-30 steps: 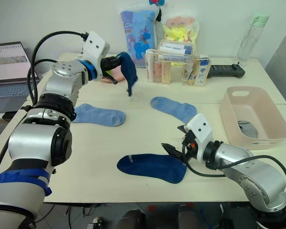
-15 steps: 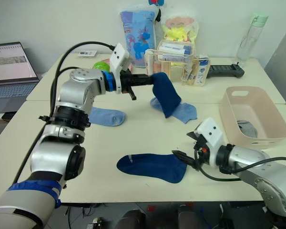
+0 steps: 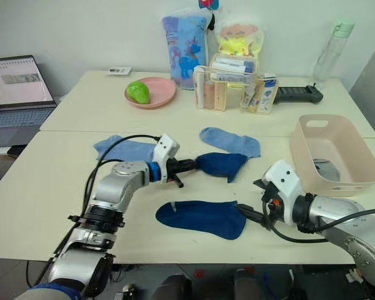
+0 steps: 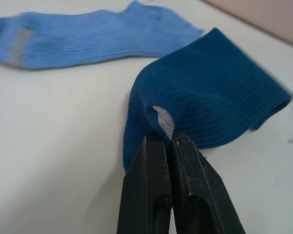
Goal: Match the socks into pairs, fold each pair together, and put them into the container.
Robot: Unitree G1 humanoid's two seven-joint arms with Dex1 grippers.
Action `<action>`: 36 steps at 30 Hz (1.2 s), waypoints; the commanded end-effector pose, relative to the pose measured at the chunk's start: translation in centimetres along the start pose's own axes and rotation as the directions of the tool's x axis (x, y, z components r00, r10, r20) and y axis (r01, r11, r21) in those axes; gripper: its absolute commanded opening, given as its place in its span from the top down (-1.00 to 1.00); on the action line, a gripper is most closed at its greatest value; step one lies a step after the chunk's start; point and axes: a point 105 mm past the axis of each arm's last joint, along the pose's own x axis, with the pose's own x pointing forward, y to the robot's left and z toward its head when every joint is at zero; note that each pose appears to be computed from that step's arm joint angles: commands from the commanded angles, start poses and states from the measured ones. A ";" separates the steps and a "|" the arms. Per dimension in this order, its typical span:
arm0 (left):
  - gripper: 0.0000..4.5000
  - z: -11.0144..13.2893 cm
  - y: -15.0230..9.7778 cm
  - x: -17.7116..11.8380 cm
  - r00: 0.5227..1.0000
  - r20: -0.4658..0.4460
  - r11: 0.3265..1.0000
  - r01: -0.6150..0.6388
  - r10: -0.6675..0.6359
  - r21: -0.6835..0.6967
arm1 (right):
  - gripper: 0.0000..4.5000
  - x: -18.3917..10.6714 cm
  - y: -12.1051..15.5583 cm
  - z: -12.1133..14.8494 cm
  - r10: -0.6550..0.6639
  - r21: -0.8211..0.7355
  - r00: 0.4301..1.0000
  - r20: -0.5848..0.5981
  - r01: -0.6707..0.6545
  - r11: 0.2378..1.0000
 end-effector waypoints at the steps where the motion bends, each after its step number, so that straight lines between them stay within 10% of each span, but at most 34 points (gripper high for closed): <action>1: 0.99 0.5 1.1 -0.9 0.999 0.013 0.997 -0.051 0.050 0.059 | -1.00 0.1 0.3 1.1 -0.003 -0.052 0.999 0.042 0.005 0.999; 16: 0.99 -1.1 -1.9 -4.3 0.982 -0.083 0.974 0.181 -0.171 0.133 | -1.00 1.1 0.3 1.7 -0.017 -0.093 0.997 0.078 0.024 0.995; 29: 0.99 -2.0 1.0 -5.1 0.995 -0.082 0.996 0.060 -0.054 0.066 | -1.00 4.3 -0.7 2.4 -0.136 -0.143 0.983 0.123 0.153 0.978; 36: 0.16 -0.8 1.4 -5.8 0.998 -0.065 0.985 0.010 0.001 0.173 | -1.00 3.6 -0.4 1.7 -0.079 -0.200 0.986 0.146 0.108 0.974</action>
